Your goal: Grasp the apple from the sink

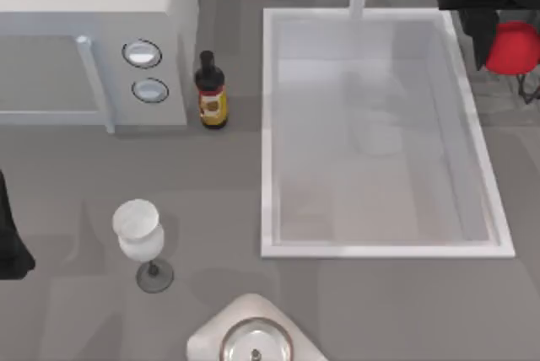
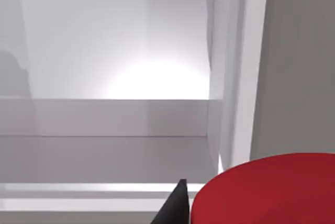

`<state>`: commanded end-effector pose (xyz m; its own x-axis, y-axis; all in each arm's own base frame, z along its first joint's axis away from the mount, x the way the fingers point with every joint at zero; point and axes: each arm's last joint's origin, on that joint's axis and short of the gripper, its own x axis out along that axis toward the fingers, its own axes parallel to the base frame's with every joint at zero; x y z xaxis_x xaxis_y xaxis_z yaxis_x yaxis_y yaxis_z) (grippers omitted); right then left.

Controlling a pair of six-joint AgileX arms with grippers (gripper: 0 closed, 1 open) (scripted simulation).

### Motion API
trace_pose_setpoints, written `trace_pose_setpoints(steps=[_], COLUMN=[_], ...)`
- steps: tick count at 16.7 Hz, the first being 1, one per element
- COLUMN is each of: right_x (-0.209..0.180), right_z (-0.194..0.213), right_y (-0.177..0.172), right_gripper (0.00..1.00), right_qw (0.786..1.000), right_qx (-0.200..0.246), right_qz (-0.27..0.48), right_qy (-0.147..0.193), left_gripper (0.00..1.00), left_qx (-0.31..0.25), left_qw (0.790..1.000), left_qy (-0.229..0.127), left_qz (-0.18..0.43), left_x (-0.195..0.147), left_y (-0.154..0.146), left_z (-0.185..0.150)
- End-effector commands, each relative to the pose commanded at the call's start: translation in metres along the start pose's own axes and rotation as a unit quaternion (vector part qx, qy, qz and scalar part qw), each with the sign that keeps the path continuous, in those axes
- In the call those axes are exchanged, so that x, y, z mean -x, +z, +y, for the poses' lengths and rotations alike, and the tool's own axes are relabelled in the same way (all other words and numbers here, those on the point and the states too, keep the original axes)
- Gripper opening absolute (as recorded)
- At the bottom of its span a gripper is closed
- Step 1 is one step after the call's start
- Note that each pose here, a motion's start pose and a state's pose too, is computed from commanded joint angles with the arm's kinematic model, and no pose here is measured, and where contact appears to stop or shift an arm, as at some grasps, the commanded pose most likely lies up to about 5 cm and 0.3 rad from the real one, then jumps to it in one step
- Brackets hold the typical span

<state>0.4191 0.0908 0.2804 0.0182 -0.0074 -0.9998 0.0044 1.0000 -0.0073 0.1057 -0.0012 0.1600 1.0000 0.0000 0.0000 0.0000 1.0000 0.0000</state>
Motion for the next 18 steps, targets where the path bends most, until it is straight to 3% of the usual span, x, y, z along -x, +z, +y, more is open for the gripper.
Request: trace_pose_setpoints(steps=[4,7,13,18], right_x=[-0.010,-0.011,-0.016,-0.069], right_z=[-0.072,-0.100,-0.101,-0.101], right_y=[-0.016,-0.027,-0.027,-0.023], right_gripper=[0.00,0.00,0.00,0.00], right_qw=[1.000,1.000,1.000,1.000], right_qx=[-0.002,-0.003,-0.002,-0.002], right_qz=[0.014,0.010,0.012,0.007], right_qy=[0.002,0.003,0.003,0.003], left_gripper=[1.00,1.00,1.00,1.00], left_qx=[0.000,0.000,0.000,0.000], left_qw=[1.000,1.000,1.000,1.000], left_qy=[0.000,0.000,0.000,0.000], left_qz=[0.000,0.000,0.000,0.000], left_x=[0.000,0.000,0.000,0.000], left_y=[0.000,0.000,0.000,0.000], left_z=[0.000,0.000,0.000,0.000])
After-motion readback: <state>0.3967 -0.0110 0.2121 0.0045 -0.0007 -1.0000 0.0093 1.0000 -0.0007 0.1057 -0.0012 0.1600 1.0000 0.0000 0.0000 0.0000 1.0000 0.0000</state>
